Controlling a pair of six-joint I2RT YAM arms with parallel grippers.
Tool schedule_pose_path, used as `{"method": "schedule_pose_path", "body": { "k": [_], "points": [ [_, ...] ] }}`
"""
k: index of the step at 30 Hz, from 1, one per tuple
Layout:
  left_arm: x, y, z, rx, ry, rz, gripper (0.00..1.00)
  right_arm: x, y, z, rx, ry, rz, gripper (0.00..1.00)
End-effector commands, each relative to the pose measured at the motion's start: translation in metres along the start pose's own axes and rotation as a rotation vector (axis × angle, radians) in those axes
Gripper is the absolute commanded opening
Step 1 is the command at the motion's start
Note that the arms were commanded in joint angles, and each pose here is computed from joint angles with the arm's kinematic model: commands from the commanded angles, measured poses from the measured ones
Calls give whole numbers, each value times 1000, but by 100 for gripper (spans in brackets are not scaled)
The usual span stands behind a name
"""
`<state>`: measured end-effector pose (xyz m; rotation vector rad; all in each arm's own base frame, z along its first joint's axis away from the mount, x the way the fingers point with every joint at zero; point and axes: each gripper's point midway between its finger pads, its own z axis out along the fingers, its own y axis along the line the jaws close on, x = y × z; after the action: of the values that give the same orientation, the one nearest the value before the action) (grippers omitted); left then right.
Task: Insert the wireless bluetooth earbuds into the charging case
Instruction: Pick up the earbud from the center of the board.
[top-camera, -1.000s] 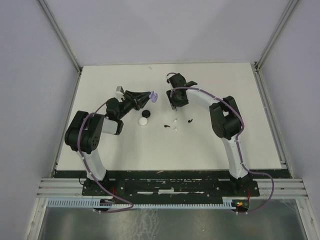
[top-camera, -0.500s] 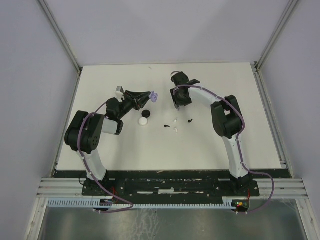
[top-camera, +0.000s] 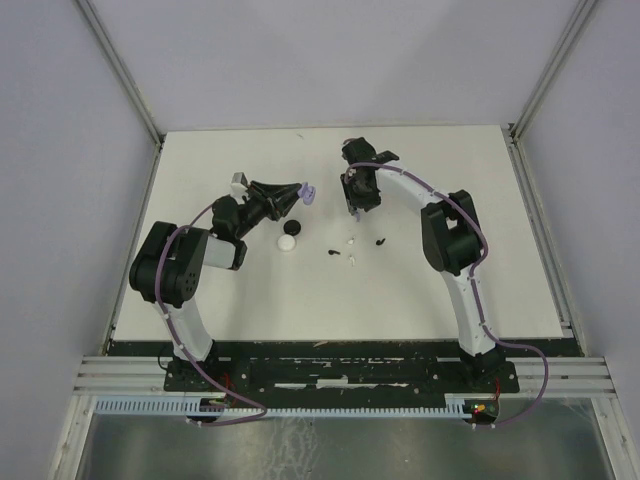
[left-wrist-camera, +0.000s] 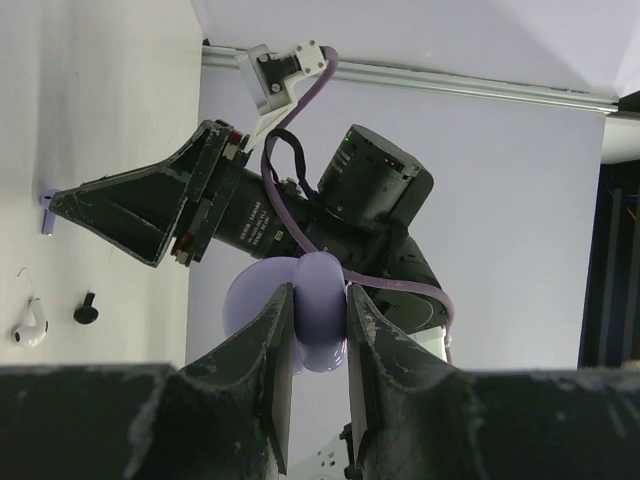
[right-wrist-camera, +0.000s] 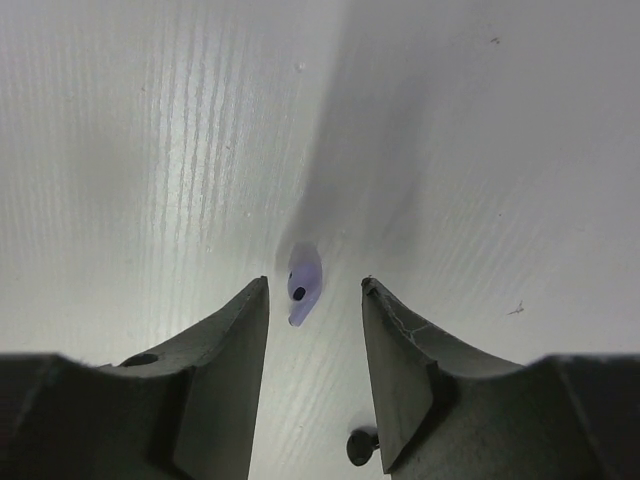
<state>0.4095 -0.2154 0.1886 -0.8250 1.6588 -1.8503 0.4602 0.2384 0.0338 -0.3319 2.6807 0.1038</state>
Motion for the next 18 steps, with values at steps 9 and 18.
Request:
{"method": "schedule_pose_path", "body": {
  "k": [9,18],
  "points": [
    [4,-14,-3,59,26,53,3,1,5,8,-20,28,21,46],
    [4,-14,-2,62,29,55,3,3,5,10,-19,45,11,41]
  ]
}}
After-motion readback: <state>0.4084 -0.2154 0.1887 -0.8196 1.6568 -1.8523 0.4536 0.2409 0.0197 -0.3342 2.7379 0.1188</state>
